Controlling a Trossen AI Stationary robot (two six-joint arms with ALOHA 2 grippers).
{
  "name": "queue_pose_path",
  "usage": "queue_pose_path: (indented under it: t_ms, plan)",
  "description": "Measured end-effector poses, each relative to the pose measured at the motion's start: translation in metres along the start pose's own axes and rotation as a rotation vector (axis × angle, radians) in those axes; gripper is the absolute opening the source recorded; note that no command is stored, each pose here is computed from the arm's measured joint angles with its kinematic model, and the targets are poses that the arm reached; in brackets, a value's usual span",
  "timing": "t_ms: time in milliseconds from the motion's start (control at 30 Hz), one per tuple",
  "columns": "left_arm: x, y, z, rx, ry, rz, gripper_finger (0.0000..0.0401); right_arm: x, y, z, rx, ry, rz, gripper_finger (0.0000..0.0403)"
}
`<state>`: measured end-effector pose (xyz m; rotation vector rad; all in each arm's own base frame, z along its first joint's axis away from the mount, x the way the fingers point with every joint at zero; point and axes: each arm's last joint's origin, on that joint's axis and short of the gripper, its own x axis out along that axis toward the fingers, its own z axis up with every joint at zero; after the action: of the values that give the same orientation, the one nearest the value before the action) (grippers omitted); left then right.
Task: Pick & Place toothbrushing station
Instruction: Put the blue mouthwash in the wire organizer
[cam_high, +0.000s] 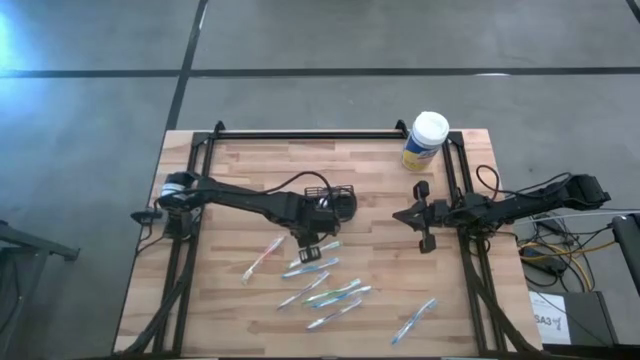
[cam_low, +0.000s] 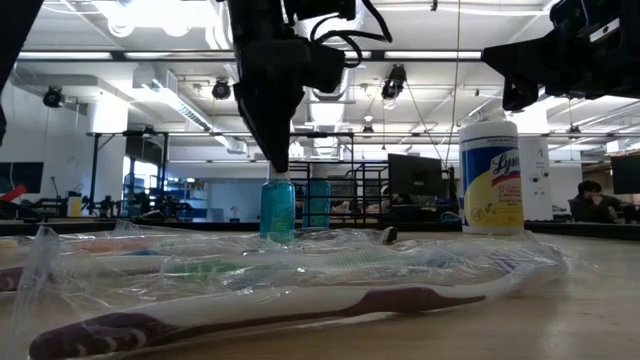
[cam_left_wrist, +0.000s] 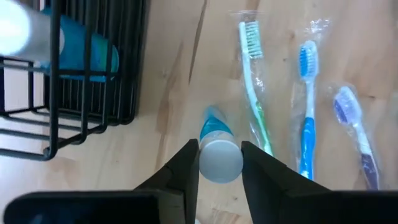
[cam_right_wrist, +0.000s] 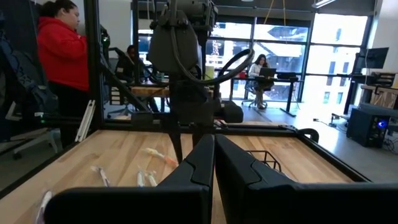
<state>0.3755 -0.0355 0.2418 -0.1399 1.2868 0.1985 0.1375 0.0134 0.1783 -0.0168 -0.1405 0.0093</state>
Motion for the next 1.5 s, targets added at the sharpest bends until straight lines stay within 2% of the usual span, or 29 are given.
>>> queue_pose_path:
  t_ms: [300,500,667,800,933,1133,1367,1500]
  plan:
    - [-0.047,-0.001,-0.004,0.137,-0.075,-0.025,0.0098,0.0,0.0,0.0,-0.001,0.005,0.0,0.0008]
    - [-0.091,0.01,-0.019,0.128,-0.186,-0.036,0.0098,0.0,0.0,-0.001,-0.001,0.008,0.0,0.0008]
    - [-0.126,0.022,-0.044,0.15,-0.294,-0.058,0.0098,0.0,0.0,-0.001,-0.001,0.008,0.0,0.0008]
    - [-0.141,0.034,-0.074,0.153,-0.369,-0.074,0.0098,0.0,0.0,-0.001,-0.001,0.007,0.0,0.0008]
    - [-0.145,0.046,-0.106,0.134,-0.453,-0.102,0.0098,0.0,0.0,-0.001,-0.001,0.007,0.0,0.0008]
    - [-0.139,0.055,-0.139,0.123,-0.566,-0.171,0.0098,0.0,0.0,-0.001,-0.001,0.006,0.0,0.0008]
    - [-0.133,0.065,-0.168,0.109,-0.681,-0.198,0.0098,0.0,0.0,-0.001,0.003,0.006,0.0,0.0008]
    - [-0.118,0.068,-0.183,0.074,-0.724,-0.22,0.0098,0.0,0.0,-0.001,0.003,0.006,0.0,0.0008]
